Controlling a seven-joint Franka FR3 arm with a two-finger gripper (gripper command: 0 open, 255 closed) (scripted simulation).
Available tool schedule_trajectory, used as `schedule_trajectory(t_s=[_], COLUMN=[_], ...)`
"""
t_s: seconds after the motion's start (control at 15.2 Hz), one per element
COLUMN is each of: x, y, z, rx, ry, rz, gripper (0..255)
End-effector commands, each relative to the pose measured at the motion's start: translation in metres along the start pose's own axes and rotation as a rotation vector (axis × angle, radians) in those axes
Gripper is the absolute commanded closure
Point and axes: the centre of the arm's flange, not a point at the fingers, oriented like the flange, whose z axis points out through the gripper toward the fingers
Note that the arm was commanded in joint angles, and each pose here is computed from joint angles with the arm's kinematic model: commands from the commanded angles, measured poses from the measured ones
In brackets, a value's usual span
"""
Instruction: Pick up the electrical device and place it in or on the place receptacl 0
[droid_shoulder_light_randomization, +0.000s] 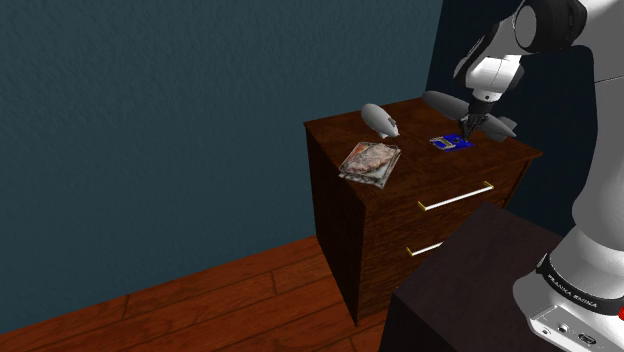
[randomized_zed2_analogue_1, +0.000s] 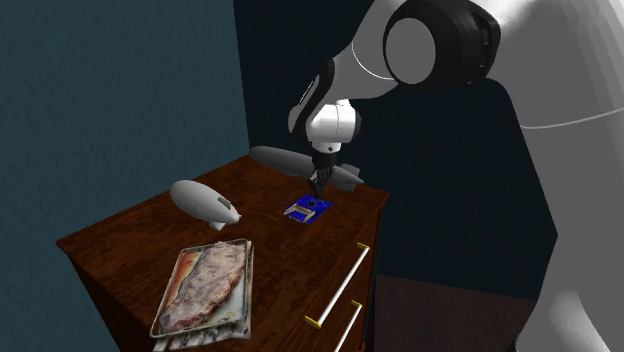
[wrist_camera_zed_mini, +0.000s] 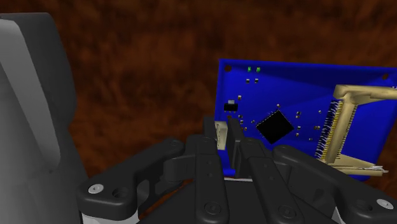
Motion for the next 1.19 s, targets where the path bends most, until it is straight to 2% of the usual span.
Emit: schedule_trajectory(t_s=[0.0, 1.12], x=[0.001, 0.01], y=[-0.001, -0.007], z=[-0.009, -0.098], rx=[0.0, 0.0], ry=[0.0, 0.0], rz=[0.0, 0.0], gripper=[255, 255])
